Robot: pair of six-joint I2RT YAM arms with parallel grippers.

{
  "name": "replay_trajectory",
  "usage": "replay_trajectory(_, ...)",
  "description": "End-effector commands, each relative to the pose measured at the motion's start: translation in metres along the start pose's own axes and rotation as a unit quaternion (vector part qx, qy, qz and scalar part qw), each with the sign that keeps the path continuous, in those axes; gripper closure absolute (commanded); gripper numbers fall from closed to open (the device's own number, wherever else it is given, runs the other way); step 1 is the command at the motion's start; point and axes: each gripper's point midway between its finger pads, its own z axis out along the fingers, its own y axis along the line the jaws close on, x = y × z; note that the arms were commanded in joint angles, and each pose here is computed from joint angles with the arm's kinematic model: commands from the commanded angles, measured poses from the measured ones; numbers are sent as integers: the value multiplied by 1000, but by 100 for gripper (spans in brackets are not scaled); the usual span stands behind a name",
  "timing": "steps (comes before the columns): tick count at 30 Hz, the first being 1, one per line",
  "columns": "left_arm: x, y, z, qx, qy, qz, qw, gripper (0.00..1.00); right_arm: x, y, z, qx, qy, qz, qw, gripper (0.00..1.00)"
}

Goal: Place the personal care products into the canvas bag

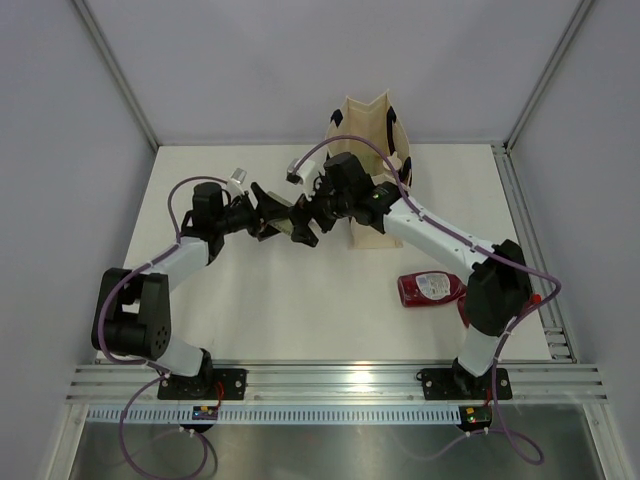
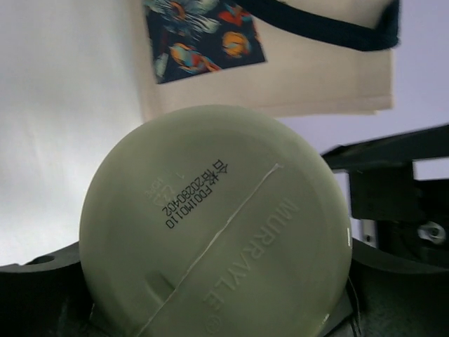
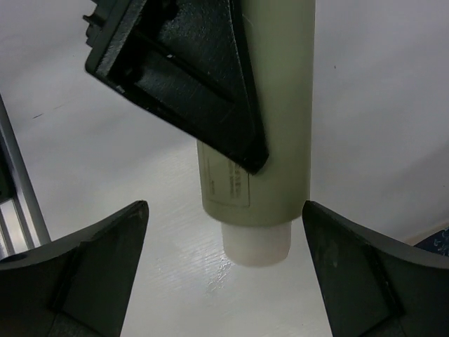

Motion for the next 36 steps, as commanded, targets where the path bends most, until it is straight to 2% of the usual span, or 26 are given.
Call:
replay_trajectory(1,-3,-78,-14,111,4,59,992,100,-27,-11,1,37,-25,-43,998,1)
replay_trajectory(5,3,-85,-11,121,18,54,991,100,-22,-23,4,63,-12,-59,996,1)
replay_trajectory(9,6,-97,-10,138,25,51,989,100,-20,-20,10,50,-6,-61,997,0)
replay_trajectory(15,6,-105,-8,148,28,51,987,100,-19,-8,17,11,1,-47,999,10)
replay_trajectory(19,6,-106,-8,150,28,50,987,100,-18,-9,15,13,7,-48,999,27)
replay_trajectory(20,6,-107,-8,152,30,48,987,98,-18,-7,16,7,8,-47,999,36)
replay_trajectory(22,6,-108,-8,155,28,45,986,95,-15,-5,17,0,16,-43,999,47)
replay_trajectory(23,6,-108,-9,156,29,43,986,87,-13,-4,17,-2,19,-39,999,57)
replay_trajectory(24,5,-110,-8,157,29,38,986,82,-15,-3,17,-6,20,-37,999,74)
replay_trajectory(25,4,-111,-9,158,28,38,986,77,-13,-3,17,-7,22,-31,999,81)
replay_trajectory(26,4,-111,-9,159,28,36,986,62,-14,1,16,-16,22,-31,999,90)
replay_trajectory(27,4,-113,-10,160,26,36,986,57,-15,4,12,-19,20,-32,999,100)
replay_trajectory(29,1,-116,-11,161,20,38,986,46,-19,12,9,-39,11,-34,999,100)
replay_trajectory(30,-1,-116,-12,161,17,37,986,28,-21,16,3,-46,6,-36,998,100)
replay_trajectory(31,-3,-119,-14,162,14,40,986,17,-23,19,1,-53,1,-35,998,100)
replay_trajectory(32,-4,-119,-15,160,11,41,986,11,-25,23,-2,-64,-4,-32,997,100)
replay_trajectory(33,-7,-119,-16,158,8,42,986,2,-28,25,-6,-69,-11,-33,997,100)
replay_trajectory(36,-15,-121,-22,150,-5,52,987,1,-34,32,-12,-92,-20,0,996,100)
